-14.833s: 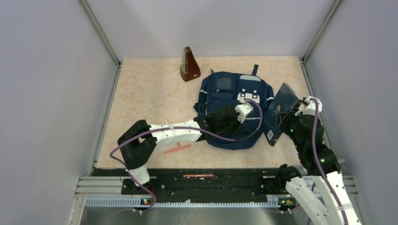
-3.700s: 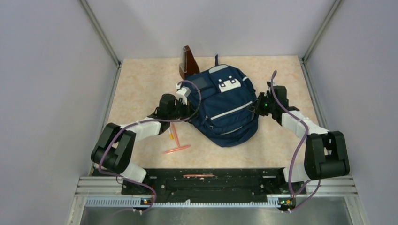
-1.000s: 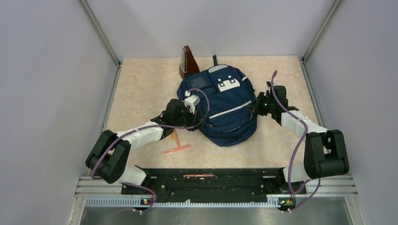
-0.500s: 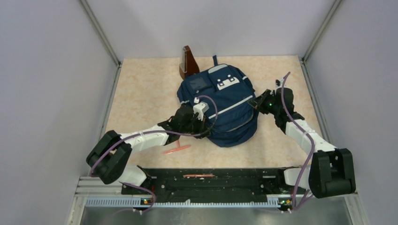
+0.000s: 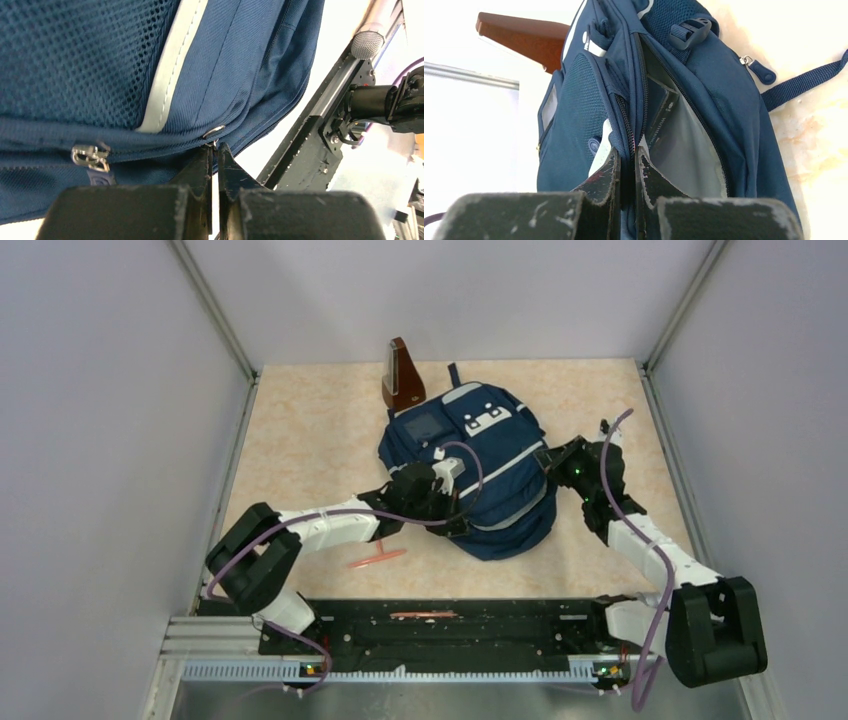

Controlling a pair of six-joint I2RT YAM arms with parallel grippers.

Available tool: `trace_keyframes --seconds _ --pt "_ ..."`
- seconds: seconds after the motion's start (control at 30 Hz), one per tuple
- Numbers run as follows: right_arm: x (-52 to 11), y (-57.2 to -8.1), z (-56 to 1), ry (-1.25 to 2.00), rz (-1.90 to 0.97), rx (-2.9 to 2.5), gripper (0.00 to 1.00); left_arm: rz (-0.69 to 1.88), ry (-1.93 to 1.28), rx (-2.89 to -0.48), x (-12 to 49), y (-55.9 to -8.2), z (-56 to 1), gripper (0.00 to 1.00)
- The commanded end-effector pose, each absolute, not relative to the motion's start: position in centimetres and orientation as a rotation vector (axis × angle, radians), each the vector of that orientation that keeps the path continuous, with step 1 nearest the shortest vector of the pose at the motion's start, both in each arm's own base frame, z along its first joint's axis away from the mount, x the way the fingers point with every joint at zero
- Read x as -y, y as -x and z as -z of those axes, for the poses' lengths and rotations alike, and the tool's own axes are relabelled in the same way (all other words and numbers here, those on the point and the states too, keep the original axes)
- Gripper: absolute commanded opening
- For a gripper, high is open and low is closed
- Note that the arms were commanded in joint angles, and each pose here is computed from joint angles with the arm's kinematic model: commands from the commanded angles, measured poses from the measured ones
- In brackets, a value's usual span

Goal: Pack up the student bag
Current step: Zip the student bag at the center of the board.

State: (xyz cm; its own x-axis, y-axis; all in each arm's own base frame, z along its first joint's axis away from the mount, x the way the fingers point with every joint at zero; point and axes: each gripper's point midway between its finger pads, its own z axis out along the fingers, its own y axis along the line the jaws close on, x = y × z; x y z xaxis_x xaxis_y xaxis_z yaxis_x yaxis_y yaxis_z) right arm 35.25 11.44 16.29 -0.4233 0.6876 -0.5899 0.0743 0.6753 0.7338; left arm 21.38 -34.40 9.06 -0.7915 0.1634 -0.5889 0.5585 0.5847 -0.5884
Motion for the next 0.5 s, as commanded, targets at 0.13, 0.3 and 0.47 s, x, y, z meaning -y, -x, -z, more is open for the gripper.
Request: trace_keyframes --seconds 0.13,0.3,0.47 --pt "-13.5 -35.8 -18.3 -0.531 -0.767 -1.804 0.00 1.333 -0.561 -2.119 39.4 -22.3 -16.2 0.00" --pt "-11.9 -34.3 -17.7 -0.424 -0.624 -1.851 0.50 1.270 -0.472 -2.196 37.5 -22.5 -14.8 0.42" --pt "-11.8 -31.7 -17.2 -0.244 -0.557 -1.934 0.67 1.211 -0.381 -2.212 34.6 -22.4 -14.4 0.63"
